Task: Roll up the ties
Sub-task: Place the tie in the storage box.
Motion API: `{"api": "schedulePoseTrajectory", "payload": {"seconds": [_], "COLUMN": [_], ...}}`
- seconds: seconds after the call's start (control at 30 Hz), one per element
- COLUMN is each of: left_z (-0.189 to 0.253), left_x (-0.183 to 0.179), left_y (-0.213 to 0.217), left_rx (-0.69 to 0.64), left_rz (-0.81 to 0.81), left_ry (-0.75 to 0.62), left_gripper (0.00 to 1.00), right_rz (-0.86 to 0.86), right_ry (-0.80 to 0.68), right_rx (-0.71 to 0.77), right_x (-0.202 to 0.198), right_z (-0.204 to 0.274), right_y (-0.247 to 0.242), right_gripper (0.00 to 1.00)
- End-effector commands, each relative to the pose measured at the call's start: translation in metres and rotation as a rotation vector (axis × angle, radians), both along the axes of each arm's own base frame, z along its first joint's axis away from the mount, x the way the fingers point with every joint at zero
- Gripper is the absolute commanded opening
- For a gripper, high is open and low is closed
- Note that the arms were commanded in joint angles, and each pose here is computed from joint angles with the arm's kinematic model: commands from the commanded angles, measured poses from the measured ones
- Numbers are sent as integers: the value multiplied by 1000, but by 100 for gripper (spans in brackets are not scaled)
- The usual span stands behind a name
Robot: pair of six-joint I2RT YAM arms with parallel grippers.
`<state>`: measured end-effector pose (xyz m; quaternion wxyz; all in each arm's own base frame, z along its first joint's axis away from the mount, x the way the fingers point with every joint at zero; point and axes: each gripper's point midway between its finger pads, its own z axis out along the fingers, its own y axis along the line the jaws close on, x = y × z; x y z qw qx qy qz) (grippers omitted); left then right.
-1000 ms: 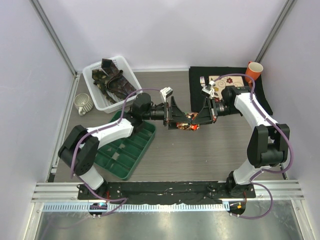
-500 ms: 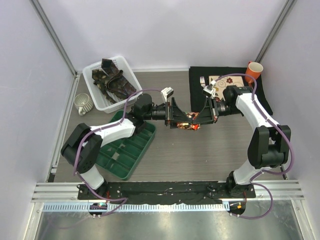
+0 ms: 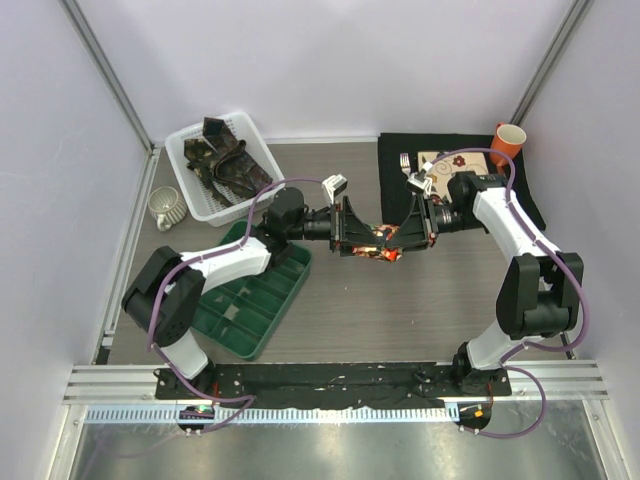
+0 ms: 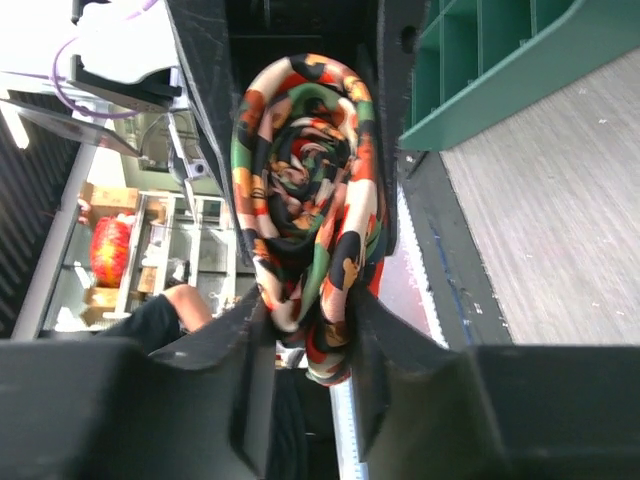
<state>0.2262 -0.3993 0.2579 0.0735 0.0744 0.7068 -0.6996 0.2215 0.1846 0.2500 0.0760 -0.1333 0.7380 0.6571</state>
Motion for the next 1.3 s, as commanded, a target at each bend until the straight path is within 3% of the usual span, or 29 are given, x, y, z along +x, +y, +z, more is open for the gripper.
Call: {"api": "schedulePoseTrajectory", "payload": {"seconds": [0.0,0.13,0.23,0.27,0.33,0.4,0.47,0.5,0.57,0.6,0.67,0.77,0.8,0.83,0.93,0.97,1.27], "left_z": [22,22,12,15,3,9,8,4,5,1,3,-2,-8,-3,-8,-10,-35], "left_x": [6,10,12,11,12,15,8,13,8,16,6,0,-11,-9,-9,-8,-15], "left_y": [2,6,15,20,31,43,58,68,91,106,132,169,182,188,215,224,276], "left_rx": [-65,-43,24,30,114,152,233,270,365,404,518,673,715,734,824,845,1031], "left_rz": [25,39,41,37,33,28,4,-6,-33,-57,-125,-261,-319,-343,-359,-353,-359], "left_ry": [-99,-125,-135,-208,-200,-343,-383,-505,-532,-677,-704,-806,-747,-797,-743,-730,-590], "left_gripper": [3,0,0,0,0,0,0,0,0,0,0,0,0,0,0,0,0], "right_rz": [-8,-30,-103,-132,-200,-265,-318,-356,-409,-495,-640,-546,-525,-504,-444,-395,-313], "right_ry": [-47,-85,-149,-178,-286,-432,-558,-659,-735,-796,-770,-865,-850,-812,-681,-580,-505], "right_rx": [-59,-101,-161,-183,-273,-373,-437,-482,-517,-524,-597,-539,-530,-524,-551,-566,-602], "right_x": [-2,4,24,29,48,58,67,70,74,81,92,78,77,80,79,77,63], "right_z": [-2,0,8,13,19,30,43,55,69,89,90,96,92,86,65,45,10], "right_y": [-5,-11,-23,-26,-36,-48,-56,-63,-69,-73,-89,-78,-76,-74,-74,-74,-76], "right_gripper": [46,69,76,77,83,87,96,98,100,100,100,100,99,100,100,100,100]}}
